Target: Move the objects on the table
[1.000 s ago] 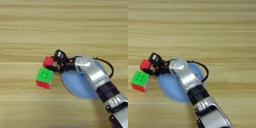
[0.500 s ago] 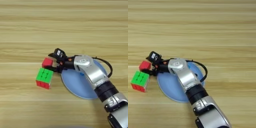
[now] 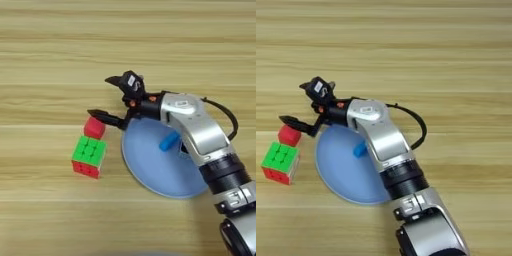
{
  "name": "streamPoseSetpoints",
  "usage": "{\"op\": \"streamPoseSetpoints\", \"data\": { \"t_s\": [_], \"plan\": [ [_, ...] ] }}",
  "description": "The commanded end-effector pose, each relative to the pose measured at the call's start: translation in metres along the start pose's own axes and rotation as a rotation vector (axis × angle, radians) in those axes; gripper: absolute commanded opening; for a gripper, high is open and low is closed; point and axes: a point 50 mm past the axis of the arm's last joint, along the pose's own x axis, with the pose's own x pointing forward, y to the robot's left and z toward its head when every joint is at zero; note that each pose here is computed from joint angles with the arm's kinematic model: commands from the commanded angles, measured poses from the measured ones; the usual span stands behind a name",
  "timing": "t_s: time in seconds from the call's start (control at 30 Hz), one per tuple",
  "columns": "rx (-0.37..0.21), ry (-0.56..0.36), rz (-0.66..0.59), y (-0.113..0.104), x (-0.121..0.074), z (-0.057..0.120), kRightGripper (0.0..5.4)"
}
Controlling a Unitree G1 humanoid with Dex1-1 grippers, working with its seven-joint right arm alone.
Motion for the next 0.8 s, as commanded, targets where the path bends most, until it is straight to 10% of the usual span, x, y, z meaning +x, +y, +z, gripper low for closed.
{"op": "streamPoseSetpoints", "data": {
  "t_s": [0.03,0.8],
  "plan": [
    [-0.104,-0.099,-0.067,-0.024,-0.020,0.039,5.38],
    [-0.110,0.143,-0.192,-0.063,-0.115,-0.009,5.38]
  ]
}}
